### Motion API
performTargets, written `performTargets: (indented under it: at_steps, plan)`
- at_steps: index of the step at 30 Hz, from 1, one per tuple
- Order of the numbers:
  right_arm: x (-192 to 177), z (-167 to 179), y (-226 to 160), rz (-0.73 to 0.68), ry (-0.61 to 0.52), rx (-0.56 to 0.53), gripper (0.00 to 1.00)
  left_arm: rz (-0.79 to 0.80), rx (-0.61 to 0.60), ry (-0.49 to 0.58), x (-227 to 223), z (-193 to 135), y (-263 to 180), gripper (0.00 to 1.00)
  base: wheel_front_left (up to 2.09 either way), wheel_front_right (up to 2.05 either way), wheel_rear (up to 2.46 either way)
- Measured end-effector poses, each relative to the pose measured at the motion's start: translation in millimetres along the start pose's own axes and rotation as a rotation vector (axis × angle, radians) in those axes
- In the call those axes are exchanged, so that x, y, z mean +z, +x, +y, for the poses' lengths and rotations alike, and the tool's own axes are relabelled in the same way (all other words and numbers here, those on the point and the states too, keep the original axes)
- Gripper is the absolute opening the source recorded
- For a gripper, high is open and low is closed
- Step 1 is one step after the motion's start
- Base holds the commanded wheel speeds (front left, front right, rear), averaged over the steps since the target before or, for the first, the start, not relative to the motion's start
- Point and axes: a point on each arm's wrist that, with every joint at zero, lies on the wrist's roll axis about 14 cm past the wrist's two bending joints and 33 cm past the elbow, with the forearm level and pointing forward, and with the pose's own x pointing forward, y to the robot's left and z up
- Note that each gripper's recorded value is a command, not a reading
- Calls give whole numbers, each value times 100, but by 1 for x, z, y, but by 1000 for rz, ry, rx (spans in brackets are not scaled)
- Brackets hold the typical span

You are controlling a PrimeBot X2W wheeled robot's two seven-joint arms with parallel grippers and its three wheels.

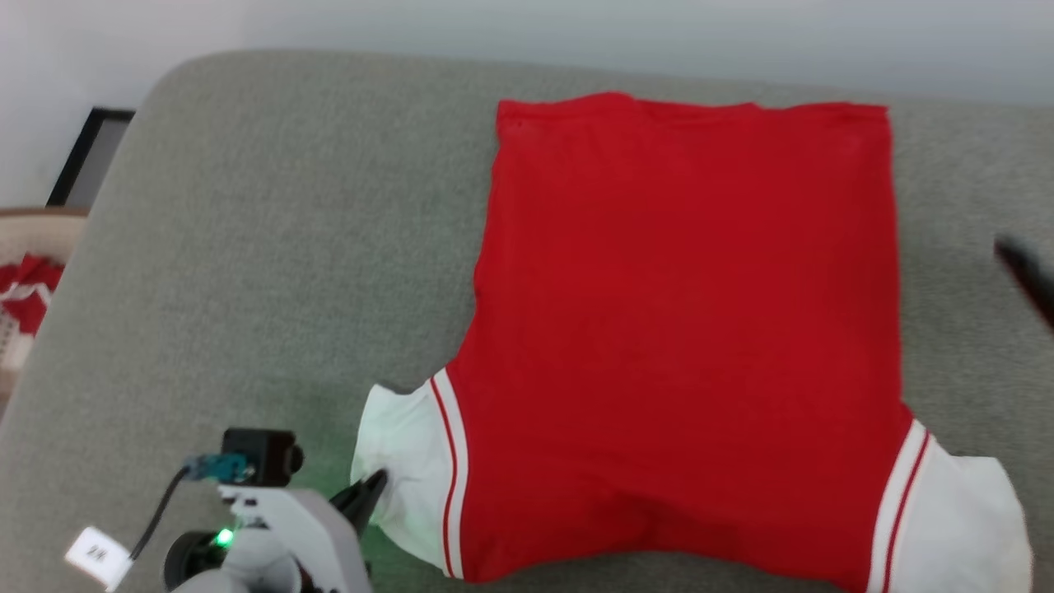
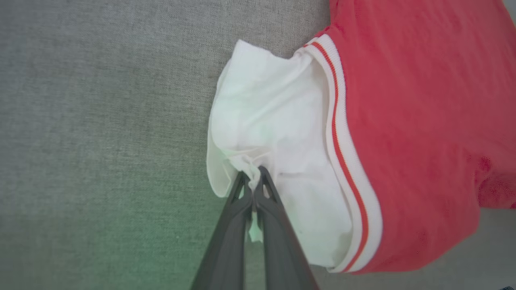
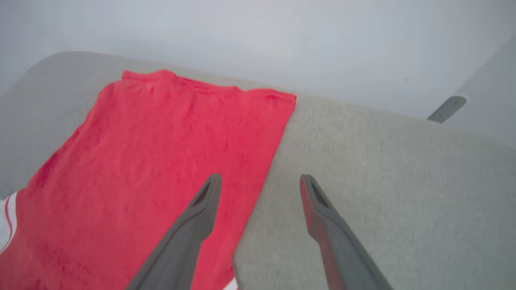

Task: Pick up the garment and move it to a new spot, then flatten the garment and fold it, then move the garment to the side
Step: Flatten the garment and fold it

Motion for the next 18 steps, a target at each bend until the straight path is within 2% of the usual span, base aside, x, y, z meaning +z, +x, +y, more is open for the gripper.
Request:
performTargets:
  at_steps: [4, 8, 18]
  plan:
    - [26, -5, 45, -55, -5, -6, 100, 9, -18, 3, 0, -6, 10, 0, 0, 0, 0]
    - [36, -17, 92, -37, -18, -34, 100, 13, -33, -1, 1, -11, 19, 0, 0, 0, 0]
    - [-10, -30, 188, 226, 23, -75, 100, 24, -23, -26, -3, -4, 32, 0, 0, 0, 0]
